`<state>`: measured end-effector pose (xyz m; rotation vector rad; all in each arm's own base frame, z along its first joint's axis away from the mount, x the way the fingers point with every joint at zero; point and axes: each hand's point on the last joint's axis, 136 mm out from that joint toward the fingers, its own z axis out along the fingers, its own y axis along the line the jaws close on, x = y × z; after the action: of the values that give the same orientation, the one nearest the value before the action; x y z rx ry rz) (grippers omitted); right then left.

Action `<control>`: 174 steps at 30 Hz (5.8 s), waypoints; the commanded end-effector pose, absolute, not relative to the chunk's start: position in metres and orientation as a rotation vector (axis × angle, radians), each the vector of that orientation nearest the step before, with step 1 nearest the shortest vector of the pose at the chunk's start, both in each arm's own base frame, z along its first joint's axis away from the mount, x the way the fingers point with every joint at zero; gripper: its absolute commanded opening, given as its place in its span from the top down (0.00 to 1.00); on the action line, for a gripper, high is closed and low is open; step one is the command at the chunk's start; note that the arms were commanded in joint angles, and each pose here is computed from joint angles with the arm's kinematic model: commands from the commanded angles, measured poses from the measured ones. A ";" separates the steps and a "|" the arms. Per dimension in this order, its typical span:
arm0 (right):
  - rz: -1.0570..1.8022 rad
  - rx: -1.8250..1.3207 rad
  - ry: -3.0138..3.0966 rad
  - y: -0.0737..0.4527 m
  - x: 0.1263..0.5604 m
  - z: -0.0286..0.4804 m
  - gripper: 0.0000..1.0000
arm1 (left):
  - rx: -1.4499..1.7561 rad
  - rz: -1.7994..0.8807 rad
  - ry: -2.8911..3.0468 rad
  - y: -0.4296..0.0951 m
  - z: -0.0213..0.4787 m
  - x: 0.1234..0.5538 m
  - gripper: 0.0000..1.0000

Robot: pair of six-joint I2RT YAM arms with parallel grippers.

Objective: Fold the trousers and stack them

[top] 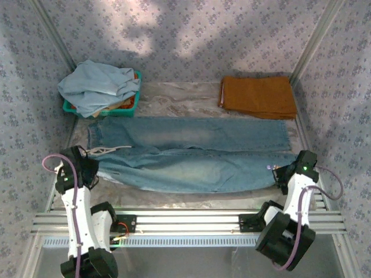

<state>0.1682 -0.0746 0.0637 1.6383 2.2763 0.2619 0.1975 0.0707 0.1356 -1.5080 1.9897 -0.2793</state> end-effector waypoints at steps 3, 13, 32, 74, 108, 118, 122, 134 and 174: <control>0.264 1.466 2.226 -0.078 0.183 0.114 1.00 | -1.405 -0.275 1.926 0.074 0.190 0.198 1.00; 0.370 1.413 2.056 -0.069 0.193 0.169 1.00 | -1.327 -0.217 1.794 0.087 0.268 0.198 1.00; 0.383 1.224 2.010 -0.091 0.257 0.220 1.00 | -1.184 -0.183 1.734 0.118 0.307 0.271 1.00; 0.196 0.793 2.673 -0.055 0.510 0.057 0.84 | -1.280 0.111 2.134 0.176 0.148 0.398 0.82; 0.782 0.722 2.744 0.186 0.295 0.040 0.41 | -0.488 -0.033 2.627 -0.114 0.047 0.233 0.28; 0.795 0.769 2.681 0.208 0.311 0.053 0.42 | -0.488 0.059 2.592 -0.097 0.032 0.243 0.62; 0.801 0.792 2.672 0.210 0.316 0.049 0.69 | -0.453 0.045 2.598 -0.097 0.037 0.245 0.81; 0.787 0.637 2.652 0.215 0.328 0.096 0.84 | -0.389 -0.039 2.561 -0.084 0.072 0.250 1.00; 0.562 0.876 2.664 0.051 0.355 0.085 0.98 | -0.584 -0.284 2.548 -0.075 0.105 0.289 0.35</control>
<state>0.3563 0.0693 0.1222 0.8035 2.5587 0.6614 0.2753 -0.0730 0.0954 -0.5755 2.5599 -0.2589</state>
